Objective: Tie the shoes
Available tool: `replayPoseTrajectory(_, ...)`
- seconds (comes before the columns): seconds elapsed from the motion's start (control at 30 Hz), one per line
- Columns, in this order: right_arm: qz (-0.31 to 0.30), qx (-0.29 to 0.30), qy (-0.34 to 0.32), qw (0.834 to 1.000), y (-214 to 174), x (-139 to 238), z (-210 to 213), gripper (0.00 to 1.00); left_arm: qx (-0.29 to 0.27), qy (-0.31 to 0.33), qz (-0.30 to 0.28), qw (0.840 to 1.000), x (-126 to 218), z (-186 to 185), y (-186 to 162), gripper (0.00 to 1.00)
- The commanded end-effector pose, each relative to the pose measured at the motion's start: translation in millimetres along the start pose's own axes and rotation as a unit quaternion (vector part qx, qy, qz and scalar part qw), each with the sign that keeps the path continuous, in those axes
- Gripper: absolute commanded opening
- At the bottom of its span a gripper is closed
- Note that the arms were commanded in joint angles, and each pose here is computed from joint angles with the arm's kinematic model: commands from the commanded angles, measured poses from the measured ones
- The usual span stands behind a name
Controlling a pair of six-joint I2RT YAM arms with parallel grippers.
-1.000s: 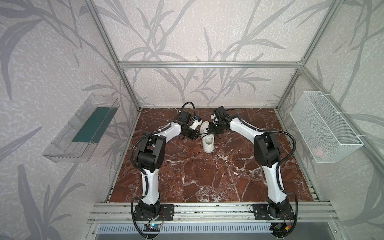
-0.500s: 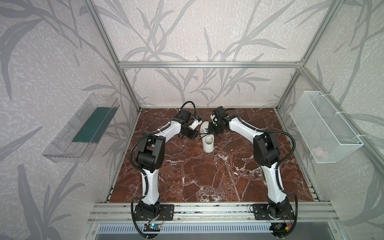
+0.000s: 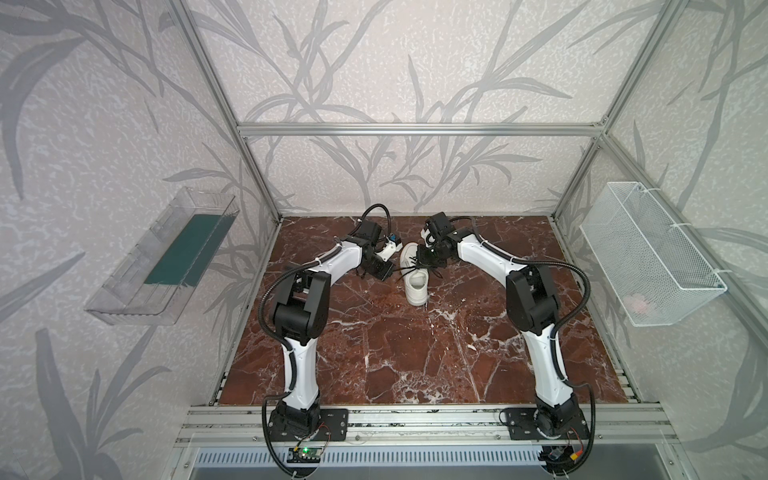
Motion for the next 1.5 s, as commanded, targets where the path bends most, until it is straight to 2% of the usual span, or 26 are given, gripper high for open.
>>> replayPoseTrajectory(0.0, 0.013, -0.001, 0.013, 1.0, -3, 1, 5, 0.14, -0.009, -0.031, -0.041, 0.999, 18, -14, 19, 0.22)
replayPoseTrajectory(0.03, 0.009, -0.003, 0.026, 1.0, -1, 3, 9, 0.17, -0.009, -0.034, -0.052, 0.998, 20, -16, 21, 0.3)
replayPoseTrajectory(0.13, -0.006, -0.006, 0.053, 0.999, 6, 14, 20, 0.24, -0.008, -0.03, -0.074, 0.997, 26, -16, 24, 0.41)
replayPoseTrajectory(0.43, -0.072, -0.007, 0.095, 0.993, 28, 77, 24, 0.48, 0.055, -0.041, -0.17, 0.983, 66, 2, 39, 0.6)
replayPoseTrajectory(0.47, -0.083, -0.005, 0.094, 0.992, 30, 85, 22, 0.57, 0.063, -0.04, -0.184, 0.98, 72, 4, 41, 0.64)
replayPoseTrajectory(0.5, -0.091, -0.002, 0.093, 0.991, 30, 92, 19, 0.68, 0.07, -0.04, -0.198, 0.977, 78, 6, 43, 0.96)
replayPoseTrajectory(0.53, -0.103, 0.002, 0.091, 0.99, 30, 102, 16, 0.81, 0.076, -0.043, -0.218, 0.972, 86, 7, 45, 0.99)
replayPoseTrajectory(0.57, -0.116, 0.006, 0.09, 0.989, 31, 112, 14, 0.89, 0.082, -0.042, -0.243, 0.966, 95, 9, 48, 0.99)
replayPoseTrajectory(0.6, -0.127, 0.01, 0.087, 0.988, 30, 121, 11, 0.92, 0.093, -0.043, -0.265, 0.959, 101, 11, 49, 0.99)
replayPoseTrajectory(0.73, -0.192, 0.032, 0.069, 0.978, 27, 161, -4, 0.98, 0.131, -0.048, -0.335, 0.932, 129, 20, 45, 0.99)
replayPoseTrajectory(0.87, -0.302, 0.078, -0.011, 0.95, 8, 206, -34, 0.99, 0.16, -0.045, -0.406, 0.898, 160, 28, 35, 0.99)
replayPoseTrajectory(0.93, -0.345, 0.098, -0.065, 0.931, -6, 221, -55, 0.99, 0.149, -0.028, -0.454, 0.878, 177, 30, 25, 0.99)
replayPoseTrajectory(1.0, -0.37, 0.094, -0.123, 0.916, -21, 229, -86, 0.99, 0.113, 0.021, -0.501, 0.858, 192, 30, 11, 0.99)
replayPoseTrajectory(1.07, -0.375, 0.074, -0.168, 0.909, -36, 232, -117, 0.99, 0.129, 0.09, -0.53, 0.833, 204, 42, -7, 0.99)
replayPoseTrajectory(1.1, -0.376, 0.069, -0.187, 0.905, -44, 234, -130, 0.99, 0.145, 0.129, -0.536, 0.821, 211, 50, -18, 0.99)
replayPoseTrajectory(1.13, -0.377, 0.069, -0.205, 0.9, -50, 236, -138, 0.99, 0.154, 0.16, -0.533, 0.817, 215, 56, -27, 0.99)
replayPoseTrajectory(1.23, -0.388, 0.084, -0.27, 0.877, -65, 244, -159, 0.99, 0.146, 0.249, -0.484, 0.826, 222, 65, -53, 0.99)
replayPoseTrajectory(1.27, -0.391, 0.093, -0.282, 0.871, -69, 245, -163, 0.99, 0.169, 0.287, -0.467, 0.819, 226, 73, -66, 0.99)
replayPoseTrajectory(1.33, -0.397, 0.098, -0.299, 0.862, -73, 247, -171, 0.99, 0.215, 0.347, -0.457, 0.79, 235, 89, -89, 0.99)
replayPoseTrajectory(1.37, -0.399, 0.098, -0.303, 0.86, -75, 246, -175, 0.99, 0.214, 0.365, -0.45, 0.786, 235, 93, -99, 0.99)
replayPoseTrajectory(1.47, -0.398, 0.104, -0.303, 0.86, -80, 237, -183, 0.99, 0.206, 0.369, -0.442, 0.791, 227, 97, -115, 0.99)
Point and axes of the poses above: each gripper's point midway between its finger pads, its own x axis back along the fingers, its own z axis along the line the jaws close on, y = z × x, the point moved 2 cm from there along x, back along the fingers, and after that the axes turned 6 degrees about x, right-handed, at the moved point
